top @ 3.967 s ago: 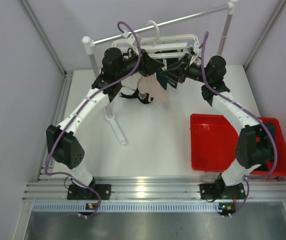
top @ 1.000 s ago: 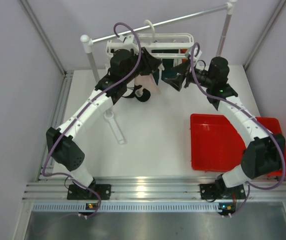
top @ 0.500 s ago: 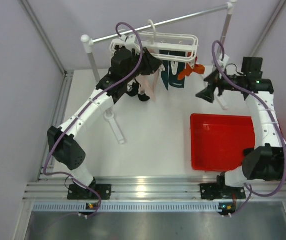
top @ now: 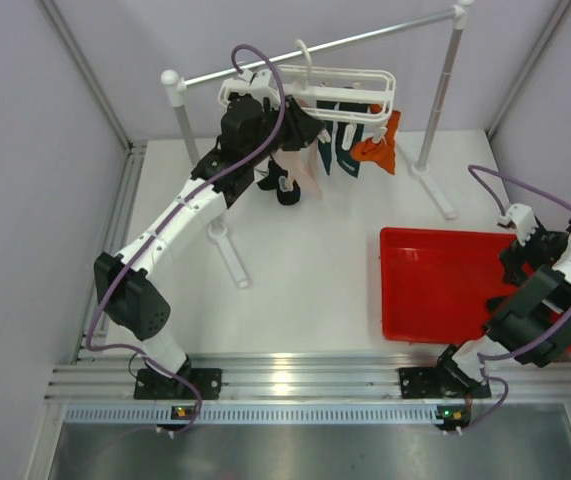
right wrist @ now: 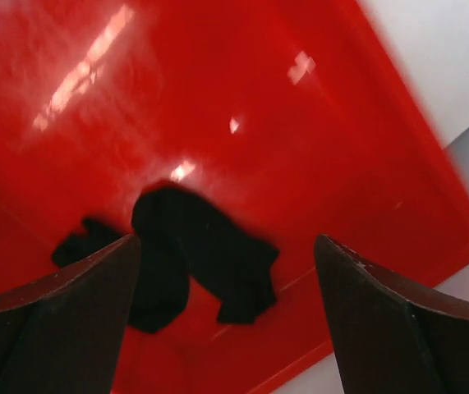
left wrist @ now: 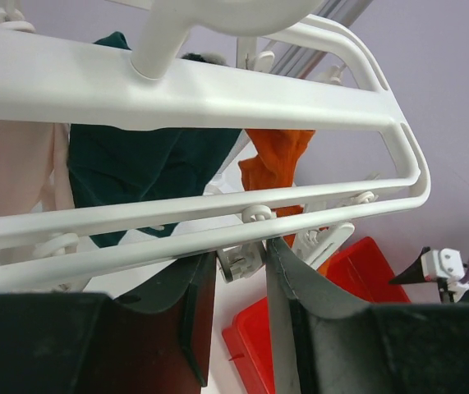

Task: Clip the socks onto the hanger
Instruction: Move the sock to the bin.

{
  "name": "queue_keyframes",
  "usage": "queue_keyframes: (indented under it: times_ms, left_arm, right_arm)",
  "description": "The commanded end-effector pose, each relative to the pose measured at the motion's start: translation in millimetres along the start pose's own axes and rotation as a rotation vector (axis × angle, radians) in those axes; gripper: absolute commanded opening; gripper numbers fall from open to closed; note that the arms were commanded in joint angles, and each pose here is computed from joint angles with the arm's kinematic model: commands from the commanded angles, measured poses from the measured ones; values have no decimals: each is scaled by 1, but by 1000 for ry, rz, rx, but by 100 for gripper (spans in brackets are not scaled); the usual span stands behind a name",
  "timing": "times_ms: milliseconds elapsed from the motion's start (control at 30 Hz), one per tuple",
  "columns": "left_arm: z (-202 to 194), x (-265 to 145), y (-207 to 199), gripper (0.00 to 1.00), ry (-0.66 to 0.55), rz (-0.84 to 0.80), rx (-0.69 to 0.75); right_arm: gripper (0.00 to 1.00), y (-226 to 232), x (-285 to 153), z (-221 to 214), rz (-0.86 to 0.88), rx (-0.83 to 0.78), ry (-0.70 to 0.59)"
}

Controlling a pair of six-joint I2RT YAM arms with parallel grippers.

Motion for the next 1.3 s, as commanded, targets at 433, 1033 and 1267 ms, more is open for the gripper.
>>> queue_keyframes:
  times_ms: [433,1033,1267]
  left_arm:
    - [18,1,-5,0,-72,-19,21]
    - [29,-5,-6,0,-100,-21,44]
    - [29,-6,-4,0,-101,-15,52]
  right_arm:
    - [65,30,49,-93,-120,695,365]
    - [46,29,77,-93,-136,938,361]
    - [19,33,102,-36,-77,580,222]
Point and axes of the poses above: each gripper's point midway between its finger pads, its own x axis out along the fingers, its own y axis along the line the jaws close on, z = x × y, the point moved 6 cm from there along -x, back along the fingers, and after that the axes turned 5 degrees about -x, right-handed, at the moved point
